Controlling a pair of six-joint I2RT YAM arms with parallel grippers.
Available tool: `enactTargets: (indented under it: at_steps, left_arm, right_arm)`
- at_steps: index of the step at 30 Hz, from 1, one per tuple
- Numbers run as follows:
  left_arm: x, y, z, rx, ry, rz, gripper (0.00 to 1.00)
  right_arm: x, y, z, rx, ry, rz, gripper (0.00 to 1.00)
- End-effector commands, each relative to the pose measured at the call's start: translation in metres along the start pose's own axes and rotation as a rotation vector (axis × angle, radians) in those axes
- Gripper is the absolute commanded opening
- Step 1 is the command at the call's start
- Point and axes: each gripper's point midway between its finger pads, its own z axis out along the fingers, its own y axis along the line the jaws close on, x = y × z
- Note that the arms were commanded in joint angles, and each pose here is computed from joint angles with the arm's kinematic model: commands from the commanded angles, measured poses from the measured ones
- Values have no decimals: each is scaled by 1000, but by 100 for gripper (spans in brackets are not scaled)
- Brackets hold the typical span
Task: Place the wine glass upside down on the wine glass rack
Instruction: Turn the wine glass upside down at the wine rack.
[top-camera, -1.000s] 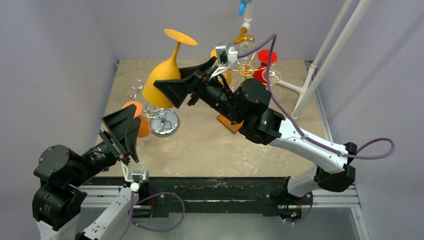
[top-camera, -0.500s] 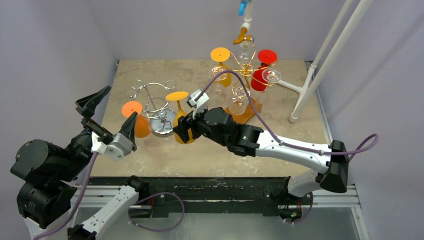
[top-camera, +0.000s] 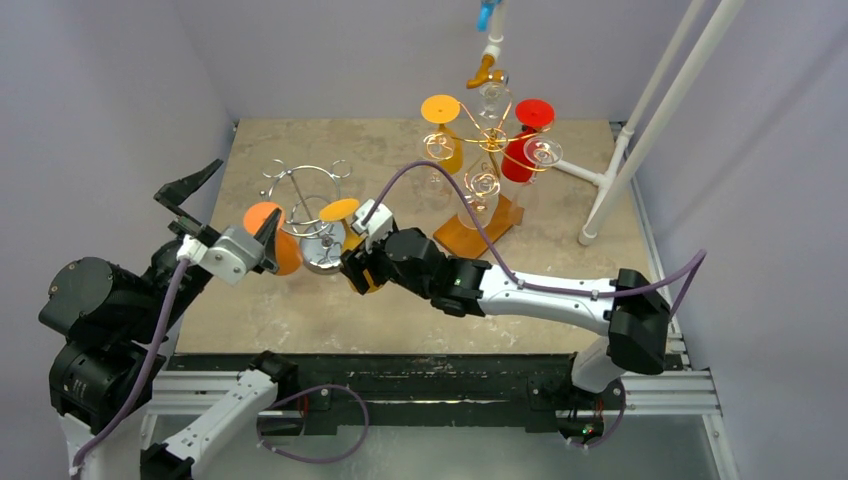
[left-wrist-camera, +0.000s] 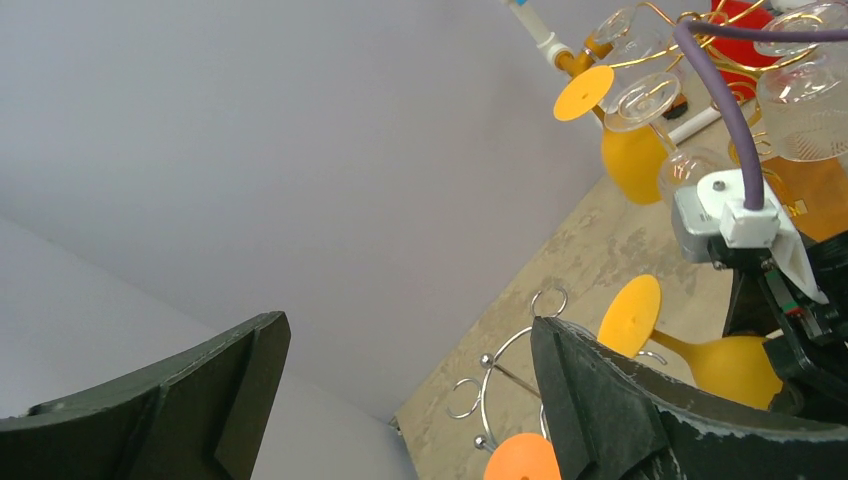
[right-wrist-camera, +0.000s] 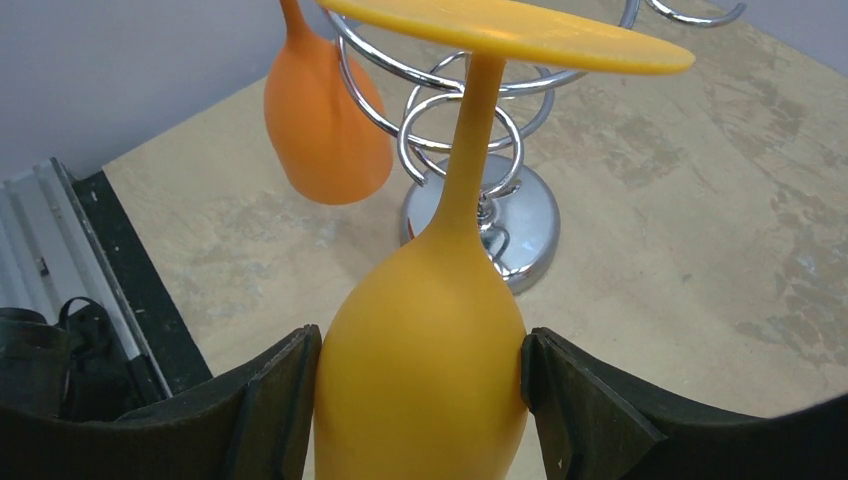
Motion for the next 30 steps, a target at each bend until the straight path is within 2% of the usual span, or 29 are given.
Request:
enactTargets:
  at_steps: [1,18,30]
  left_arm:
    - [2,12,7,-65,20,-54,99]
    - [7,15,12,-90,33,-51,99]
    - [23,9,17,-83,107,-87,99]
  right_arm:
    - [-18,3,9,-15,-110,-42,38]
    - [9,6,42,-26,-106,-56,36]
    - [14,-7,59,30,-132,-52,53]
